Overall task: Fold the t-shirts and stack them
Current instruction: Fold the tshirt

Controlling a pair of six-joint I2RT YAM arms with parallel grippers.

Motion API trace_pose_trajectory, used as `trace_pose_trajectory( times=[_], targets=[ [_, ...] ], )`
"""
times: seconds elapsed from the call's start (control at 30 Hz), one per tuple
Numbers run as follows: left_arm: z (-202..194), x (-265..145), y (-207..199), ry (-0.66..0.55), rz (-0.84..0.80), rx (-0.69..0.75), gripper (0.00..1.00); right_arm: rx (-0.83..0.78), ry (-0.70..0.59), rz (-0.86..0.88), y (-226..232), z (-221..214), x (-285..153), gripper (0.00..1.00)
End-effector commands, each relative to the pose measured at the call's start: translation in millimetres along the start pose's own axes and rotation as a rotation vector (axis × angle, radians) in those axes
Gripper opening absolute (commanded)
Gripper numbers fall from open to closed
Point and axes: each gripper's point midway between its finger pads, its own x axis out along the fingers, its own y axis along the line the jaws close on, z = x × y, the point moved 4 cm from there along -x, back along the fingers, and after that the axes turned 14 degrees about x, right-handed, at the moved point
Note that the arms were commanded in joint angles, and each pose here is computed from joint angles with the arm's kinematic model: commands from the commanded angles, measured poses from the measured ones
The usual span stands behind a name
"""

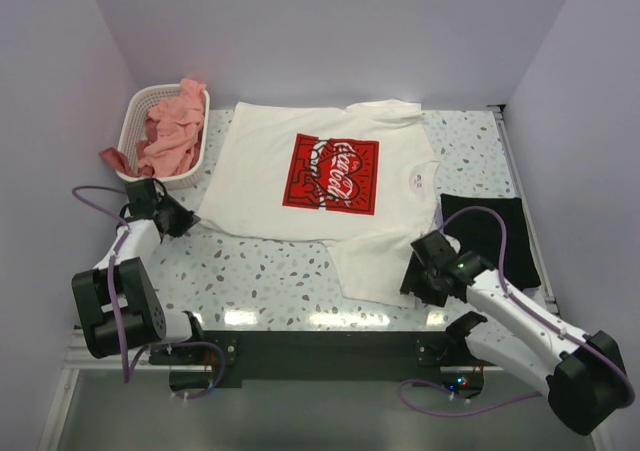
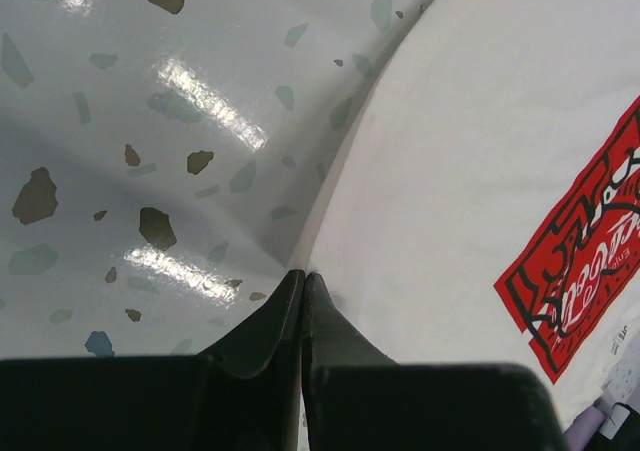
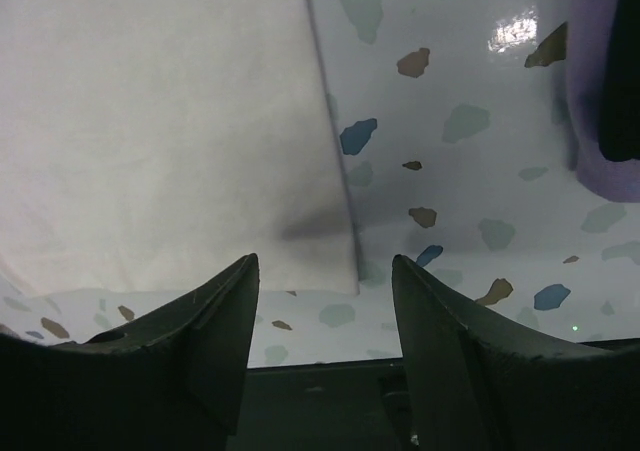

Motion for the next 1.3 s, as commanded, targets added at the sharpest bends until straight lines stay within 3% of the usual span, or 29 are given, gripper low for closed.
trace_pose_trajectory(
  times=[0.0, 0.03, 0.13, 0.37, 0.43, 1.07, 1.17, 1.27],
  targets=[
    [4, -1, -5, -0.016, -0.041, 0.025, 0.04, 0.014, 0.008, -0.046, 2, 1, 5, 0.59],
    [3, 0, -6, -0.011, -0.041, 0.027, 0.04, 0.025, 0.015, -0.041, 4, 0, 8, 0.58],
    [3, -1, -5, -0.013, -0.041, 0.026, 0.04, 0.04, 0.049, -0.023, 6, -9, 18, 0.44],
    [1, -2, -3, -0.01, -0.024, 0.028, 0.04, 0.038, 0.095, -0.026, 6, -17, 21, 0.05],
    [-1, -2, 0, -0.011, -0.011, 0.028, 0.04, 0.021, 0.09, -0.014, 6, -14, 12, 0.01],
    [-13, -25, 25, -0.092, 0.142, 0.022, 0.07, -0.098, 0.128, 0.16, 14, -10, -85, 0.0],
    [-13, -30, 28, -0.11, 0.158, 0.029, 0.11, -0.105, 0.113, 0.177, 10, -8, -99, 0.0],
    [-16, -30, 30, -0.105, 0.168, 0.035, 0.24, -0.104, 0.098, 0.183, 6, -7, -109, 0.0]
  ],
)
